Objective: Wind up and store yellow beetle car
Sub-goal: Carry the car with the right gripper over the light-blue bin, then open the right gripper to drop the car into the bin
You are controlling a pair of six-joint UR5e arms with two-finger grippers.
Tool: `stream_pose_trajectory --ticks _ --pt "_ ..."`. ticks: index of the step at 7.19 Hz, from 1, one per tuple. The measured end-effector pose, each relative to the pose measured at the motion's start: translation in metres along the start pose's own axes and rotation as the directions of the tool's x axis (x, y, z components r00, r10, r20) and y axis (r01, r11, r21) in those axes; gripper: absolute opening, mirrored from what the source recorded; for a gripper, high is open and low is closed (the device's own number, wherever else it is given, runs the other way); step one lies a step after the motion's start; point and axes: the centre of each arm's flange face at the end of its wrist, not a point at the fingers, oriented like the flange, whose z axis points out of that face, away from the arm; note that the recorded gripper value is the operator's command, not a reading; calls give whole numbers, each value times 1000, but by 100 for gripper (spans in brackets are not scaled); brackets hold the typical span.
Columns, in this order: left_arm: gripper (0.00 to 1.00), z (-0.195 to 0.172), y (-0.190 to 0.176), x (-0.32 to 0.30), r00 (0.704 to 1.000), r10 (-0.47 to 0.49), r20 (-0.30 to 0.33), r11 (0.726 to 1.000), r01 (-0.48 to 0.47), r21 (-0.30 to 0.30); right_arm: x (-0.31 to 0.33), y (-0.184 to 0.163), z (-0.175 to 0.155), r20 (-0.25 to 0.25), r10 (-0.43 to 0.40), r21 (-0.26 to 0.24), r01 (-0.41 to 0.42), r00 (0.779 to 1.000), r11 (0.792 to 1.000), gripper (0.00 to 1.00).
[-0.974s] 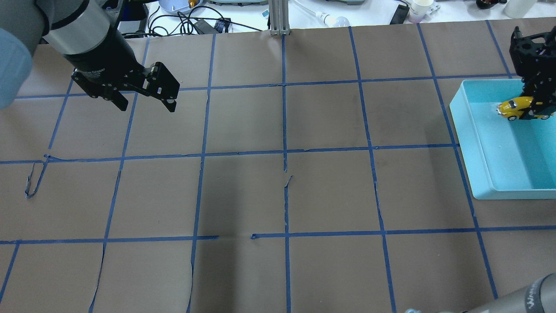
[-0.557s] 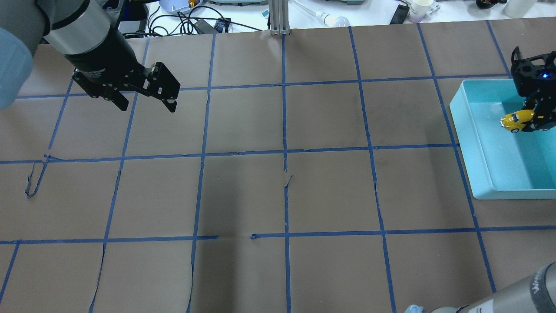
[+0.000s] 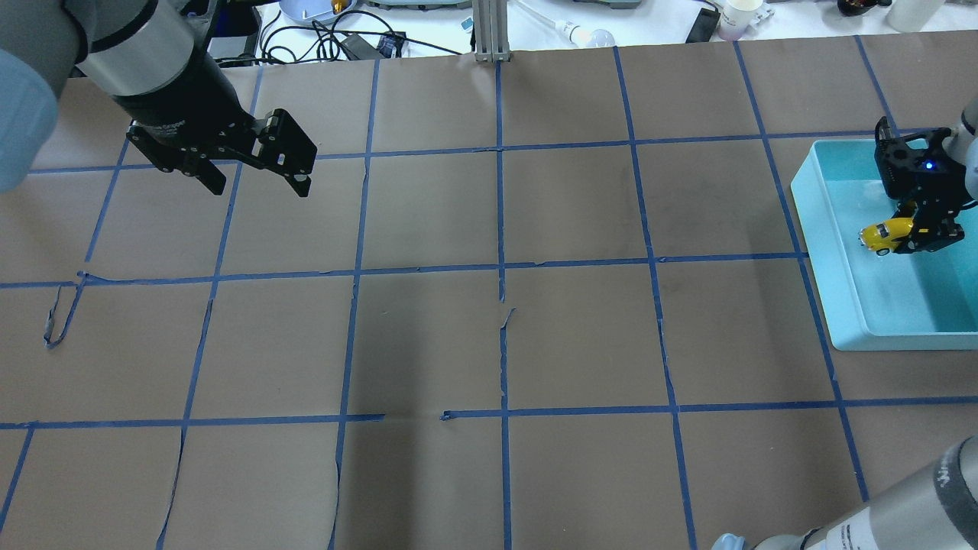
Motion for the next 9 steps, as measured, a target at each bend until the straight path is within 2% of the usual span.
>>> stream_pose_trajectory --ticks 1,3,4,6,7,9 --pt "100 0 0 0 1000 0 0 1000 0 0 1 0 4 4 -1 2 1 1000 1000 35" --pt "100 0 0 -1 1000 0 0 1000 0 1 2 0 10 14 -1 7 1 1000 1000 97" --pt "100 0 0 -1 1000 0 0 1000 0 1 2 0 11 14 1 8 -1 1000 1000 100" --pt "100 -2 -1 -3 1000 -5 -2 1000 5 4 2 2 3 3 6 -1 -6 1000 1000 100" --pt "100 -2 0 -3 1000 -5 -4 1000 5 4 2 4 -11 -22 11 -17 -12 1000 1000 100" --pt "100 -2 0 -3 1000 -3 -7 1000 3 5 -12 3 -64 -113 58 -50 -64 992 997 100"
